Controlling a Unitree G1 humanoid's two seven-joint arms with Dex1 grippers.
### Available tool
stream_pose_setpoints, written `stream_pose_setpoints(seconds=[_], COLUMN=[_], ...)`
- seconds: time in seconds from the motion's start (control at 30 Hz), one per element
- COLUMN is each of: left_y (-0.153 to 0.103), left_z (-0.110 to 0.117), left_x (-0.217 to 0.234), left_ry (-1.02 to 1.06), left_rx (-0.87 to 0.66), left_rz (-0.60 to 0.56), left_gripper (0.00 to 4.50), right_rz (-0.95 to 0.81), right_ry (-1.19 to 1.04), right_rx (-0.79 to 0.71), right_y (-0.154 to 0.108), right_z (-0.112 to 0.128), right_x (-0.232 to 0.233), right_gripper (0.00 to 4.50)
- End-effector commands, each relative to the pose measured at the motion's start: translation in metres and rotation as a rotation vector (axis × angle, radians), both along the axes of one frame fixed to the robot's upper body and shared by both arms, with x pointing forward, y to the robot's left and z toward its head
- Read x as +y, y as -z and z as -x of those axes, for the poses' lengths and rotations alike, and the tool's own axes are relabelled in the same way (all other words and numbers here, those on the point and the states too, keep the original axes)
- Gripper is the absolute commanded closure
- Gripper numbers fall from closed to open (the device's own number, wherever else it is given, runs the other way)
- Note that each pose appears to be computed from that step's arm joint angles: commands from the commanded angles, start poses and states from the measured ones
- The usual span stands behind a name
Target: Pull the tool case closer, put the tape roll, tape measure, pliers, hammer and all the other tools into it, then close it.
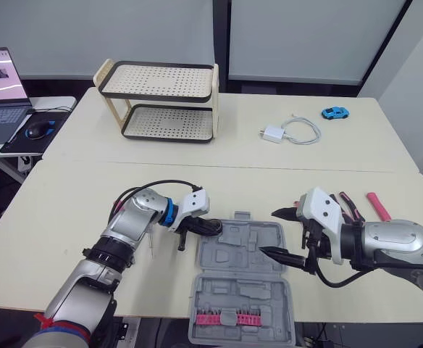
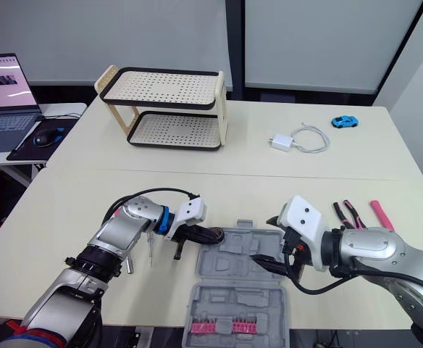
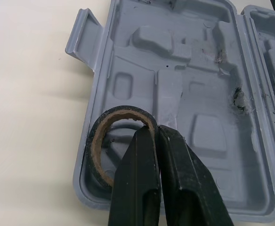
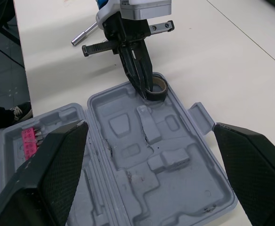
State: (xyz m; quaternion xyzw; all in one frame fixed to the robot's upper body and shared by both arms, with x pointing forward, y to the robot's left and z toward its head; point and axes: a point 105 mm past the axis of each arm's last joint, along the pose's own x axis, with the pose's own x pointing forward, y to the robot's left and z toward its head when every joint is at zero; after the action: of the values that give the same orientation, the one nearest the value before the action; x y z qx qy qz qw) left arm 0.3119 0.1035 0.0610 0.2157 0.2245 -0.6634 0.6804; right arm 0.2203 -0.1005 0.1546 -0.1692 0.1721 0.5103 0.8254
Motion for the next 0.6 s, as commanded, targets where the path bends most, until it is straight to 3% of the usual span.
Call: stream_pose_setpoints(seconds=[0.03,0.07,0.17,0.5,0.6], left_y=[-0.005,-0.006,-0.013,-0.041,-0.042], left_z=[0.001,0.001,-0.001,0.000,-0.001], left_x=[-0.004,-0.004,-0.005,0.002,0.006], left_ry=[0.014,0.007,0.009,0.022,0.004], left_rx=[-0.013,-0.010,-0.022,-0.080,-0.086], left_rz=[0.013,0.018,0.032,0.073,0.099], left_gripper=[4.46,4.46,3.75,0.65,0.65], right_rz=[-0.005,-0.005,-0.005,-0.006,-0.008], right_ry=[-0.019,-0.017,-0.013,-0.004,-0.004], right_rx=[-0.051,-0.051,-0.050,-0.051,-0.053], right_y=[-0.010,-0.010,-0.009,-0.009,-0.008], right_z=[0.002,0.002,0.002,0.002,0.001], right_x=[0.003,0.003,0.002,0.000,0.000], right_gripper=[0.00,0.00,0.00,0.00,0.00])
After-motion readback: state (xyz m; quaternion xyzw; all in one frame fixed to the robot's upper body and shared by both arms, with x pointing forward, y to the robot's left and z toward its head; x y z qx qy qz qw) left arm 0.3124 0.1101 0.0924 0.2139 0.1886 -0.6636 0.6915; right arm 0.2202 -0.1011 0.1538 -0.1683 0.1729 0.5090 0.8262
